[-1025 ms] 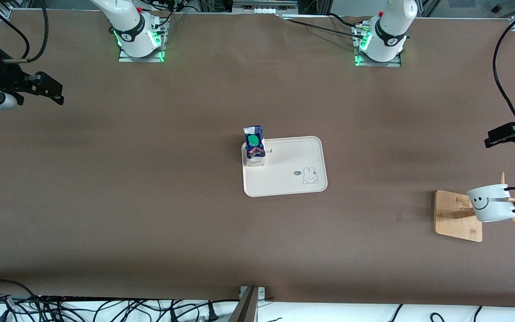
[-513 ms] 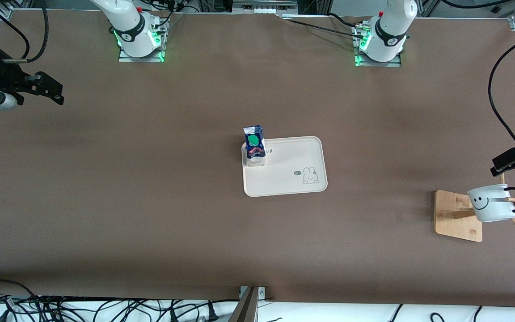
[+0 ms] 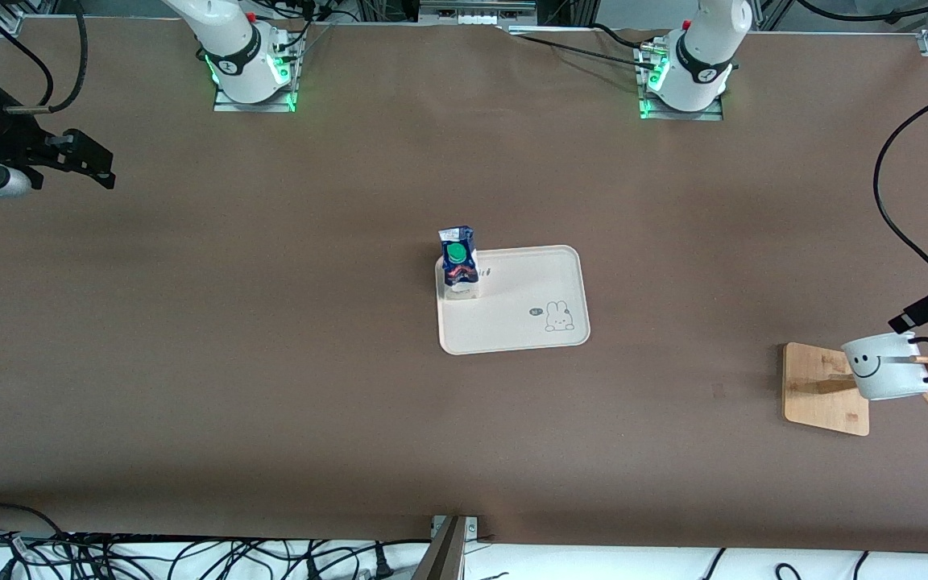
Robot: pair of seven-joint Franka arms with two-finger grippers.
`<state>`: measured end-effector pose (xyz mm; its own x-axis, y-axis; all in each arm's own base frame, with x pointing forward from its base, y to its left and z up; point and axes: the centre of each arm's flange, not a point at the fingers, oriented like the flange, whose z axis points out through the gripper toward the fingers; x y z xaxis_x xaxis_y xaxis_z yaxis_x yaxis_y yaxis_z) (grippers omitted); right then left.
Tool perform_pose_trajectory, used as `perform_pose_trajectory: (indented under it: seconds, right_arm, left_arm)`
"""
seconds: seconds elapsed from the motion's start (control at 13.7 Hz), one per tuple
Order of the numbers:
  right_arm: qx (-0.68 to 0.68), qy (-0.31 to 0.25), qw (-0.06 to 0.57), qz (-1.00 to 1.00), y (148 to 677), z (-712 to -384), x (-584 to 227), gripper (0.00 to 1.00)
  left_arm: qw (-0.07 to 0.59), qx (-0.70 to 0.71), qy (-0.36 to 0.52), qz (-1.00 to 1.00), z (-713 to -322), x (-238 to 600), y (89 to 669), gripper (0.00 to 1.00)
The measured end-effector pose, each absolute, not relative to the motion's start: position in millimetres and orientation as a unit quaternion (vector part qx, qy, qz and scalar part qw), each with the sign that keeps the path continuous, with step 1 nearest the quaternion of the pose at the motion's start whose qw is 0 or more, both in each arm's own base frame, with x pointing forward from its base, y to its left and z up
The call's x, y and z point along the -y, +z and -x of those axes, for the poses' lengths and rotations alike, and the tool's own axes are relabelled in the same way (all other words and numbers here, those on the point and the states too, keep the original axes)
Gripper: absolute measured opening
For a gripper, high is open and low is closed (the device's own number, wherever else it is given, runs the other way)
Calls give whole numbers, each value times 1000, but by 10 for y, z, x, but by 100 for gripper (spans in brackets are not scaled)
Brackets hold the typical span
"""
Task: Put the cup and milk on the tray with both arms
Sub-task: 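Move the left gripper down toward the white mug on the stand, then close the left gripper on the mug rim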
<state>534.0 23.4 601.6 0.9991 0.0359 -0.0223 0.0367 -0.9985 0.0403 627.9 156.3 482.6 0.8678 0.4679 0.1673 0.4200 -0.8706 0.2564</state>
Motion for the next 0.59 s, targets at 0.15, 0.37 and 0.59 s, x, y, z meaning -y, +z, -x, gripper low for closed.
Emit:
perform_pose_trajectory:
  seconds: [0.15, 0.37, 0.59]
  right_arm:
    - [-18, -11, 20, -1000, 6017, -5340, -234, 100]
    - [-18, -11, 20, -1000, 6017, -5340, -234, 100]
    - [-18, -11, 20, -1000, 6017, -5340, -234, 100]
  left_arm:
    - [122, -270, 131, -946, -6181, -1555, 4680, 100]
    - [148, -319, 164, -922, -6060, -1501, 4568, 98]
    - [168, -357, 202, -896, -6030, -1517, 4433, 93]
